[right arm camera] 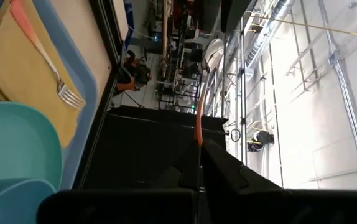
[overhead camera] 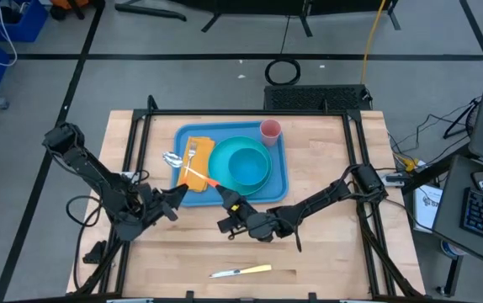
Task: Set up tray
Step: Put the orange spoon on the yellow napkin to the right of the orange fork on the blue serving tray
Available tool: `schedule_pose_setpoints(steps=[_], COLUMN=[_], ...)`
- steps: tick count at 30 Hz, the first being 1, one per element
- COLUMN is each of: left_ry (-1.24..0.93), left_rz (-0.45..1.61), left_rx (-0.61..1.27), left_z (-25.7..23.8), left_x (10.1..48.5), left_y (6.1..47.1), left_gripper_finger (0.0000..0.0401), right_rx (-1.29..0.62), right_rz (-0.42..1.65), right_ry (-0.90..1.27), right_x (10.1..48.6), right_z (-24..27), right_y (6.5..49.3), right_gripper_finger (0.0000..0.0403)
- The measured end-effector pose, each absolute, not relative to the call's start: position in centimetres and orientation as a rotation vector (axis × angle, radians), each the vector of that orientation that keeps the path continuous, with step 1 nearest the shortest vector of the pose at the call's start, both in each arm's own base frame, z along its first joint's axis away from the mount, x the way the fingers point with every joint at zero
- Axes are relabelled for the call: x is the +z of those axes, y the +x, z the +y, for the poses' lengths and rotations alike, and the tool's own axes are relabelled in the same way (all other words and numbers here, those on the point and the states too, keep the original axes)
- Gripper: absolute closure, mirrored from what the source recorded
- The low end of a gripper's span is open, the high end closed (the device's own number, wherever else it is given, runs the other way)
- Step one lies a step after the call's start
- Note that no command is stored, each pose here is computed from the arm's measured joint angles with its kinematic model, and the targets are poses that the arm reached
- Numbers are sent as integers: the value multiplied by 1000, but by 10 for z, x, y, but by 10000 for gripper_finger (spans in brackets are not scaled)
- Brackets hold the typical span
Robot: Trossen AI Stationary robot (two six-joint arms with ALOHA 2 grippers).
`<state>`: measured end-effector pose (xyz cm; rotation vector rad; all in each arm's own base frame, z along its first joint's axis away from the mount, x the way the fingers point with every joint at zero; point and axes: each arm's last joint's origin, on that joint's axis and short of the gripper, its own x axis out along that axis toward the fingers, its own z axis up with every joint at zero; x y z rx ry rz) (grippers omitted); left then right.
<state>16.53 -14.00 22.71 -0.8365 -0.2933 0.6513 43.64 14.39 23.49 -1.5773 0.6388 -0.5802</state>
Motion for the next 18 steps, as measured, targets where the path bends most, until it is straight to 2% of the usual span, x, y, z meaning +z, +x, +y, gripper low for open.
schedule_pose_setpoints(steps=[18], left_ry=[-822], left_rz=[-276], left_rx=[655], left_z=[-133], left_x=[227], left_y=[173], left_gripper_finger=[320], right_rx=[-509], right_rz=[540], right_ry=[-1530], right_x=[232], right_z=[157], right_y=[434], right_gripper_finger=[403])
